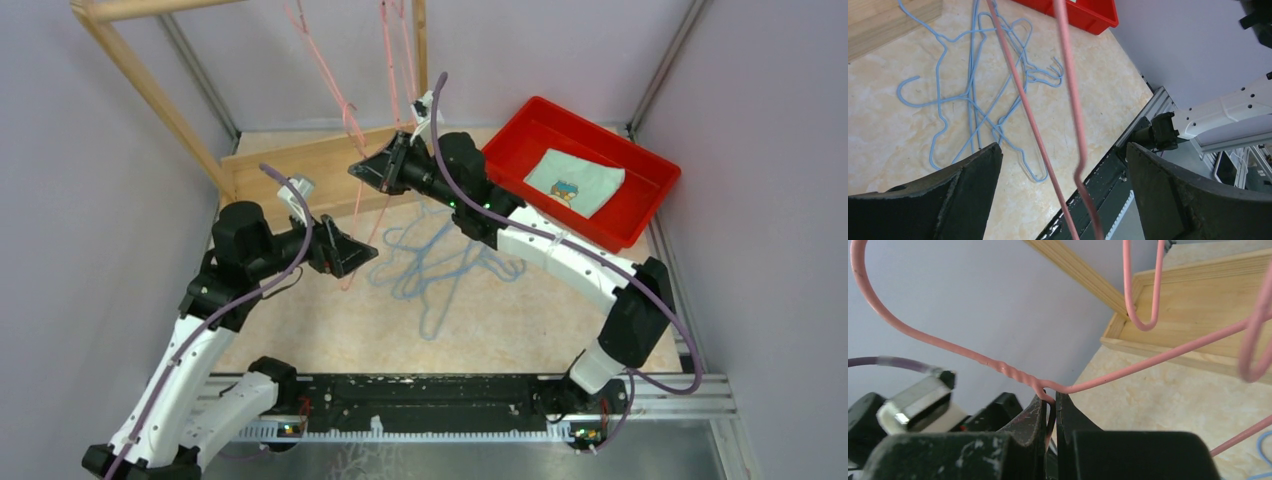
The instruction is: Organize the hangers
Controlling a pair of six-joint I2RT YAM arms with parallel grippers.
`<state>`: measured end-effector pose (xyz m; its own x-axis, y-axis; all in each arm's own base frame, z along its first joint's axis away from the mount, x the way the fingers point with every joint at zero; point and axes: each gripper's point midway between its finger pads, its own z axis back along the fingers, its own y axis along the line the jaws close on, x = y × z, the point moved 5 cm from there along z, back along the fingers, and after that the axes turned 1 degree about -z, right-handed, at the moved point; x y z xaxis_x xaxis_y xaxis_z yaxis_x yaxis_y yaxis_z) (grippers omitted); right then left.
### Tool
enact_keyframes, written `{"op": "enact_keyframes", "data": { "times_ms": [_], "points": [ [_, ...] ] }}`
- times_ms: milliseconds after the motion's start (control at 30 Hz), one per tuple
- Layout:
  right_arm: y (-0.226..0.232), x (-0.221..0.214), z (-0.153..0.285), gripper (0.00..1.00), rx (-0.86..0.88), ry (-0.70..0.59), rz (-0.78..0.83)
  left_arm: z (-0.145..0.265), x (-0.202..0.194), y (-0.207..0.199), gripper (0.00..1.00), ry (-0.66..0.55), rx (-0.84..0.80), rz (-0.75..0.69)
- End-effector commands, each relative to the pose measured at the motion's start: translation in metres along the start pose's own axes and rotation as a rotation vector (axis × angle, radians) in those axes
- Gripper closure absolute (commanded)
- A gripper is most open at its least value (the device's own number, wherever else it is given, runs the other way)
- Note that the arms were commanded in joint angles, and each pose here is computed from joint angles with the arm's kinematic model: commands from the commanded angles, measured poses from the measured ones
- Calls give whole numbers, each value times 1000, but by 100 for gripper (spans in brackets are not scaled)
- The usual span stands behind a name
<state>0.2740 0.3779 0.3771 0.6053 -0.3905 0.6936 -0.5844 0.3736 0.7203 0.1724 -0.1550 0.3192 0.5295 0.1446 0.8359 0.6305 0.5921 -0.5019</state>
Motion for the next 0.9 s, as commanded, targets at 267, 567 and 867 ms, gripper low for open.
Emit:
{"op": "enact_keyframes", "data": {
  "times_ms": [267,567,867],
  "points": [
    [58,29,28,100,160,-67,-28,-9,-16,19,71,93,64,-23],
    [16,16,78,61,-85,-61,34,2,-18,26,100,226,129,-129],
    [-11,45,148,26,-319,-243,177,20,-3,8,100,208,45,-323]
  ]
}}
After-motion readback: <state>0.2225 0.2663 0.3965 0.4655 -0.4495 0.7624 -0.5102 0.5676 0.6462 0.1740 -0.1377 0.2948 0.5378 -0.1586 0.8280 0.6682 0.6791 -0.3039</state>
